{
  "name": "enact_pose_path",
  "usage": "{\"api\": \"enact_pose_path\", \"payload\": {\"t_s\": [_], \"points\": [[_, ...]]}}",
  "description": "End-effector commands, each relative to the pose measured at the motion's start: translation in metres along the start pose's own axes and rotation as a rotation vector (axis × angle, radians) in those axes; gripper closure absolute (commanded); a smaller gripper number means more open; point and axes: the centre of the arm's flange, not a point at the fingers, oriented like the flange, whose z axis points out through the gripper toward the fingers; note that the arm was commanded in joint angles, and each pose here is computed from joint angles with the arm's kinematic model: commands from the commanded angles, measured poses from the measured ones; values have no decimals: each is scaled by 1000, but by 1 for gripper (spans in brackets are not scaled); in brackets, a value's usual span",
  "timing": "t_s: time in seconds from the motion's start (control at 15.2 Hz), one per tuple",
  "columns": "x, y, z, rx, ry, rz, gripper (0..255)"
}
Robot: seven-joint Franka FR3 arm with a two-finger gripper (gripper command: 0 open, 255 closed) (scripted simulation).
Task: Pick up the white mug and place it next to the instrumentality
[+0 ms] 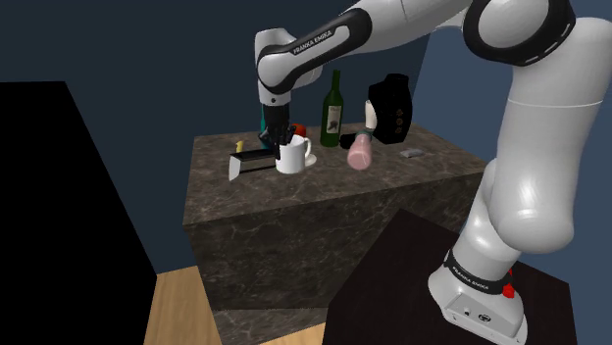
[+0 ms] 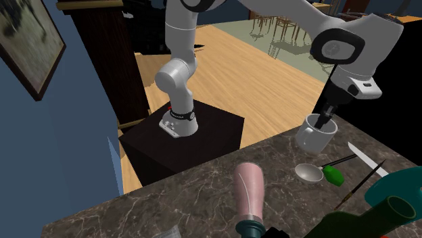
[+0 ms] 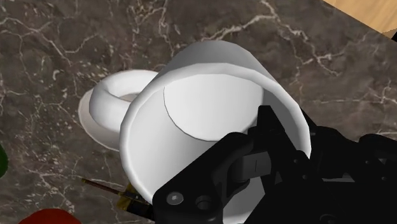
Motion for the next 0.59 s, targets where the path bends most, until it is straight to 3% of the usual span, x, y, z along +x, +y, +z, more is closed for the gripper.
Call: {"api": "enact_pose_path", "payload": {"t_s": [0.0, 0.53], "points": [[1, 0, 11, 0, 1, 0, 255], [4, 0, 47, 0, 1, 0, 255]]}}
